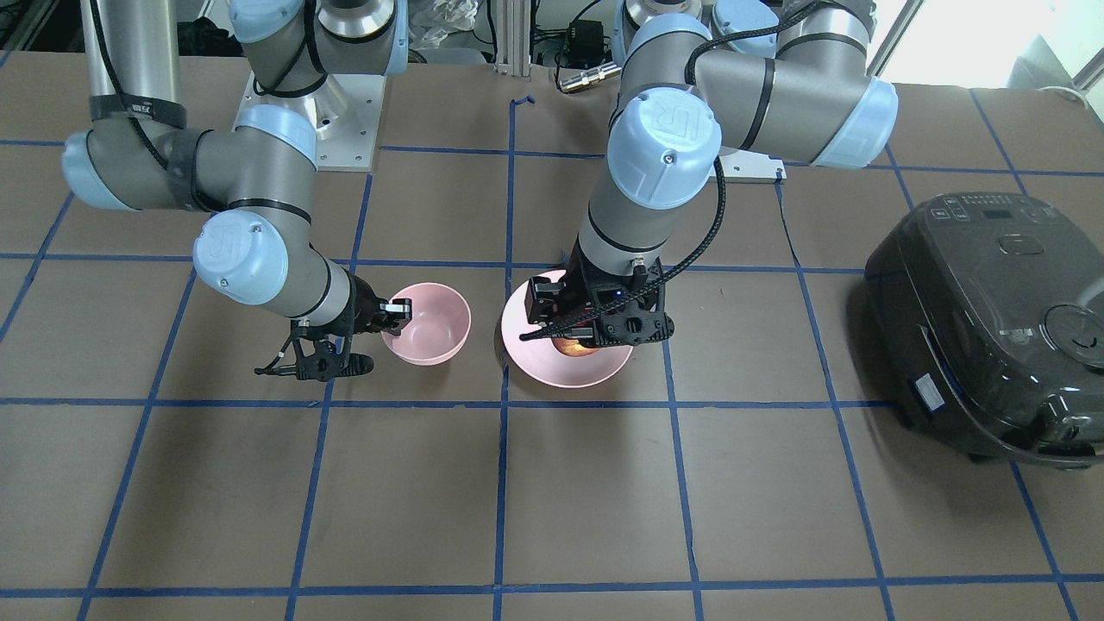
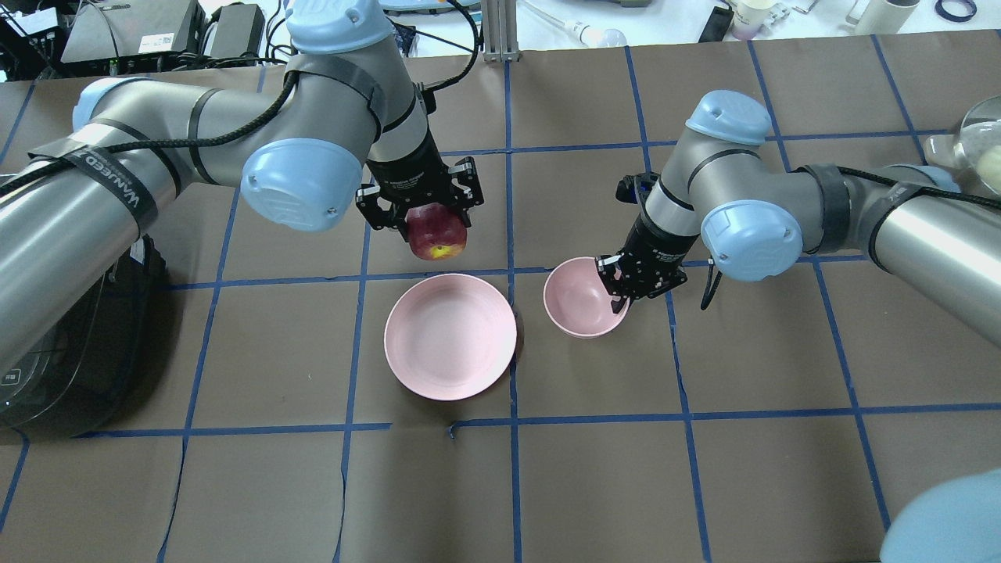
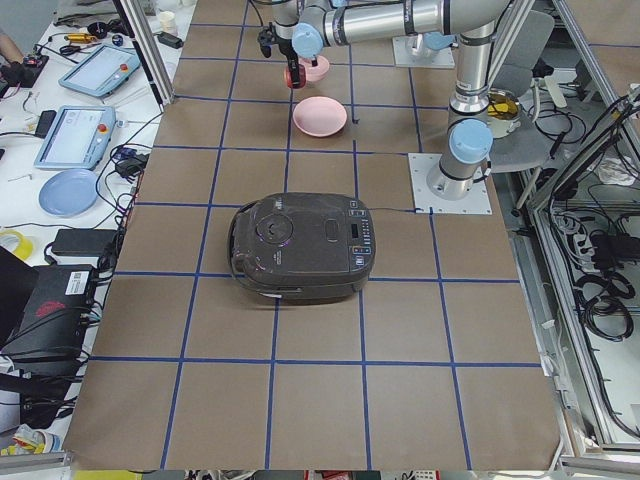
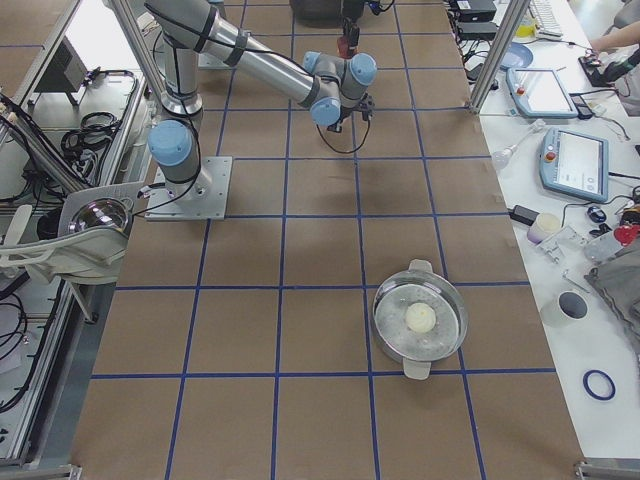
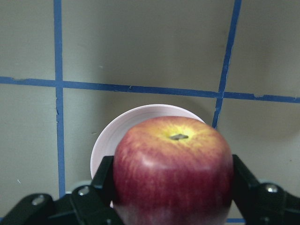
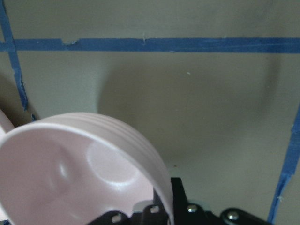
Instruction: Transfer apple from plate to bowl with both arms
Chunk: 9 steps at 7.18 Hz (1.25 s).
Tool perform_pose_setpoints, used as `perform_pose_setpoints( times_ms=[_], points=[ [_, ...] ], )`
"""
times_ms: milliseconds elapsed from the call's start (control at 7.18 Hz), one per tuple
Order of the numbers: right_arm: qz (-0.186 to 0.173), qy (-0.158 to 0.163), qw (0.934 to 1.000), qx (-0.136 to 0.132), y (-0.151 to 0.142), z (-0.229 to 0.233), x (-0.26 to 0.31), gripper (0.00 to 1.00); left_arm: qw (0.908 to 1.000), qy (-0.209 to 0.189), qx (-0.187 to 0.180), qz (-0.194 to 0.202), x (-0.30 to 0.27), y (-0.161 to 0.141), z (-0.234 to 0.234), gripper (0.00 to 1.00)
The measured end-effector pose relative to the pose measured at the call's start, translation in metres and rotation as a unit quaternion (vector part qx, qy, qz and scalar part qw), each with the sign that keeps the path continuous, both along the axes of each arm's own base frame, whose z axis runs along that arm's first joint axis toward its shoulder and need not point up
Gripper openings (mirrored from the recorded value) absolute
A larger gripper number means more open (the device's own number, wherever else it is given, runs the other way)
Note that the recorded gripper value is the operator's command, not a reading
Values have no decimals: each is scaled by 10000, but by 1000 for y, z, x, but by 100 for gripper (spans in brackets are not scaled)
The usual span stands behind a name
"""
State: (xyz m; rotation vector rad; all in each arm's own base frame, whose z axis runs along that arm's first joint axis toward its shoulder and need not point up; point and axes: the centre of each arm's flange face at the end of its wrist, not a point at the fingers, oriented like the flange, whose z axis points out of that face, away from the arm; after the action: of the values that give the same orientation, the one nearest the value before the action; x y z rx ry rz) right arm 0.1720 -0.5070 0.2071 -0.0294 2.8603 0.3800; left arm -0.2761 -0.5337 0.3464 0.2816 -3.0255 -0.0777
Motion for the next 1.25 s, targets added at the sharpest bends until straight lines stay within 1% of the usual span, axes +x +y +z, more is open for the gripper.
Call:
perform_pose_setpoints(
  times_ms=[139, 278, 418, 696, 835, 975, 1114, 1253],
  points=[
    [2, -3, 10000, 37, 2, -6, 1, 100, 9999, -4, 25, 121, -7, 3, -2, 31],
    [1, 18, 10000, -21, 1, -5, 0, 100, 9996, 3, 39, 267, -18, 6, -4, 29],
    [-22, 50, 9999, -146, -2, 1, -4, 100, 9990, 74, 28, 440, -33, 11, -7, 27],
    [-250, 153, 9988, -399, -17, 32, -33, 100, 9952, 378, 62, 905, -74, 21, -18, 25],
    [-468, 293, 9976, -420, -27, 56, -72, 100, 9932, 502, 106, 1049, -98, 30, -28, 23],
    [-676, 395, 9962, -390, -34, 77, -119, 100, 9925, 547, 149, 1082, -121, 38, -42, 23],
    [-831, 463, 9947, -401, -35, 95, -161, 100, 9923, 566, 162, 1089, -142, 46, -59, 23],
    [-939, 524, 9933, -428, -32, 107, -187, 100, 9919, 592, 136, 1113, -163, 52, -76, 24]
  ],
)
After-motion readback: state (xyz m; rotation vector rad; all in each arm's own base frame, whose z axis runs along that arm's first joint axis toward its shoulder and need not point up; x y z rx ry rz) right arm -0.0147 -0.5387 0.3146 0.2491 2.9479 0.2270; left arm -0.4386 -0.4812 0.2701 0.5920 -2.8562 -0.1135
